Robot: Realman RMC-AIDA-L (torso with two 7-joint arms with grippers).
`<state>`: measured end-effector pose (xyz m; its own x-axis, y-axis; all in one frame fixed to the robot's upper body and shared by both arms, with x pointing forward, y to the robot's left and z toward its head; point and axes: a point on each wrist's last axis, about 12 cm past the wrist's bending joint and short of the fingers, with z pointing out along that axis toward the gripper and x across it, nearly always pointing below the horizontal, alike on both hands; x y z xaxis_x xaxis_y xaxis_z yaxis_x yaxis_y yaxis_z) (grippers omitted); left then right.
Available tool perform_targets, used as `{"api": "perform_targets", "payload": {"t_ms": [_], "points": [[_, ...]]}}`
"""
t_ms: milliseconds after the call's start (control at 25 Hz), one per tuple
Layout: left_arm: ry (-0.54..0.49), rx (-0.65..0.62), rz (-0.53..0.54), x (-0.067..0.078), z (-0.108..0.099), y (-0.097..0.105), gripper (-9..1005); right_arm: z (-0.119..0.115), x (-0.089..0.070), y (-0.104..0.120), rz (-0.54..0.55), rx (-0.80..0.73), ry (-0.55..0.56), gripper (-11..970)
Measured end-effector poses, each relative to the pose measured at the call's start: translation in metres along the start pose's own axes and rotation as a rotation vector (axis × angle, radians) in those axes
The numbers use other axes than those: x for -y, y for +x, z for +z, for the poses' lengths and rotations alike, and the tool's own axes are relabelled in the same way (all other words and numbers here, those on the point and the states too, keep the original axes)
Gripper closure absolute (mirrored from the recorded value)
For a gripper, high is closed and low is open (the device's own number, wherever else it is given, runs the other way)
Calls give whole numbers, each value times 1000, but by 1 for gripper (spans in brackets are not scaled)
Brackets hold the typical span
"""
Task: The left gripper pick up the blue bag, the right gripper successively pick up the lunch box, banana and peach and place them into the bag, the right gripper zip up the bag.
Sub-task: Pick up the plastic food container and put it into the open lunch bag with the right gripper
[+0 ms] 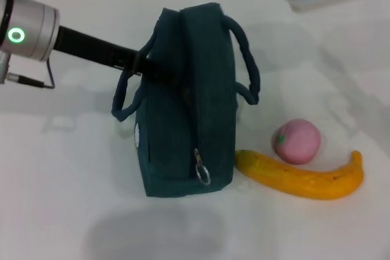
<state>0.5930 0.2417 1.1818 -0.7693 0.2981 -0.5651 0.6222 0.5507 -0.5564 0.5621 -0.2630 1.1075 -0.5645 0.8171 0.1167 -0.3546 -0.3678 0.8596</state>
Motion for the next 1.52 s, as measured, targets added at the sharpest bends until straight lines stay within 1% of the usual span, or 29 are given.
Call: {"api": "perform_targets", "payload": {"t_ms": [160, 360, 520, 600, 640, 680, 840, 1240, 1360, 1520], "points": [[8, 0, 17, 4, 3, -8, 957, 26, -5, 10, 9, -77, -63, 864], [20, 1, 26, 8, 7, -11, 957, 53, -4, 22, 13, -139, -86, 864], [34, 8, 37, 12, 9, -16, 957, 66, 4, 34, -9, -168, -52, 864], [34, 11, 44, 13, 10, -19, 957, 68, 11, 38, -23, -190, 2, 864], [34, 11, 45, 13, 11, -19, 957, 68, 11, 38, -23, -190, 2, 864], [32, 12, 45, 13, 11, -19, 957, 68, 19, 42, -31, -218, 67, 864], [31, 15, 43, 13, 10, -19, 957, 60, 28, 45, -37, -250, 141, 864], [17, 12, 36, 9, 7, -16, 958, 9, 34, 29, -99, -168, 218, 865], [17, 12, 36, 9, 7, -17, 958, 2, 34, 29, -105, -169, 232, 864], [21, 11, 39, 10, 9, -17, 958, 5, 36, 32, -122, -206, 245, 864]]}}
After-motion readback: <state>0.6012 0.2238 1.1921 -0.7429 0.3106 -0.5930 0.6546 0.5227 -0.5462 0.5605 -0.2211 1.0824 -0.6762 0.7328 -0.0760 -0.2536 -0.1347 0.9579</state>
